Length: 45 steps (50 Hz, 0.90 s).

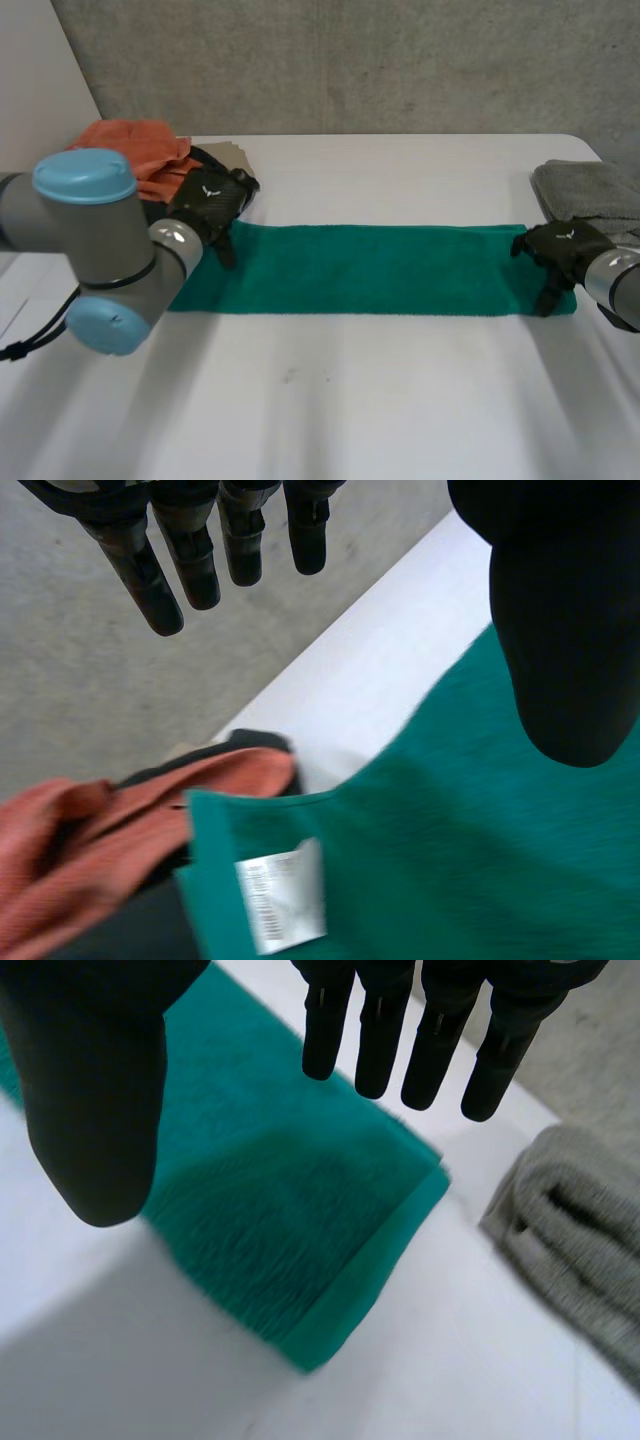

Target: Fold the laundry.

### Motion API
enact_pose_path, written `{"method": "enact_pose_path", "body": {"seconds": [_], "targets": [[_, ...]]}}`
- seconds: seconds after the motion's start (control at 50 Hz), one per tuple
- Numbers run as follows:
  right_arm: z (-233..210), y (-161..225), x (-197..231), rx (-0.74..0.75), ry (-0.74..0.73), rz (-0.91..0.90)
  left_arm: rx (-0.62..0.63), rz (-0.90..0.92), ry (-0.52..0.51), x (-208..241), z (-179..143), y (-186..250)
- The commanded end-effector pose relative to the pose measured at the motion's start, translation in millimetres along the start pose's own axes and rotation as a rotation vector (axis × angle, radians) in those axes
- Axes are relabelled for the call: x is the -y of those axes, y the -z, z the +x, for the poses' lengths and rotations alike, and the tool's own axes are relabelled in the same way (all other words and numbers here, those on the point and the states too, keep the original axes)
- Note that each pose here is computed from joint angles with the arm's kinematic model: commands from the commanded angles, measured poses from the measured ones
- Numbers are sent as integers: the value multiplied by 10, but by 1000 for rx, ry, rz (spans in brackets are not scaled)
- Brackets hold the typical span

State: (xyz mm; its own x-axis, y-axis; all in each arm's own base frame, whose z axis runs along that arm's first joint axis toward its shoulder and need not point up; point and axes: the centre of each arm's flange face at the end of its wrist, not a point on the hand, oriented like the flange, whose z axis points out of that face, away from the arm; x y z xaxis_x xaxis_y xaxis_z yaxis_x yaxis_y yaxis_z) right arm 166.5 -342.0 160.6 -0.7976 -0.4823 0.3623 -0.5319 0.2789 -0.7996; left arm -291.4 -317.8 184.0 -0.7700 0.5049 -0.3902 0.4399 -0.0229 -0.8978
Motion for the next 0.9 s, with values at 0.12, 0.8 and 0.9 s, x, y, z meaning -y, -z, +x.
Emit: {"method": "enact_pose_path", "body": {"seconds": [0.12,0.8,0.9], "targets": [[93,-279,-294,-55,-3,-2,-66,33,90,-34,26,195],[173,23,-143,16,5,162,-35,122,81,258,-74,549],[112,-90,-305,37,1,115,-34,120,81,232,-64,553]]}}
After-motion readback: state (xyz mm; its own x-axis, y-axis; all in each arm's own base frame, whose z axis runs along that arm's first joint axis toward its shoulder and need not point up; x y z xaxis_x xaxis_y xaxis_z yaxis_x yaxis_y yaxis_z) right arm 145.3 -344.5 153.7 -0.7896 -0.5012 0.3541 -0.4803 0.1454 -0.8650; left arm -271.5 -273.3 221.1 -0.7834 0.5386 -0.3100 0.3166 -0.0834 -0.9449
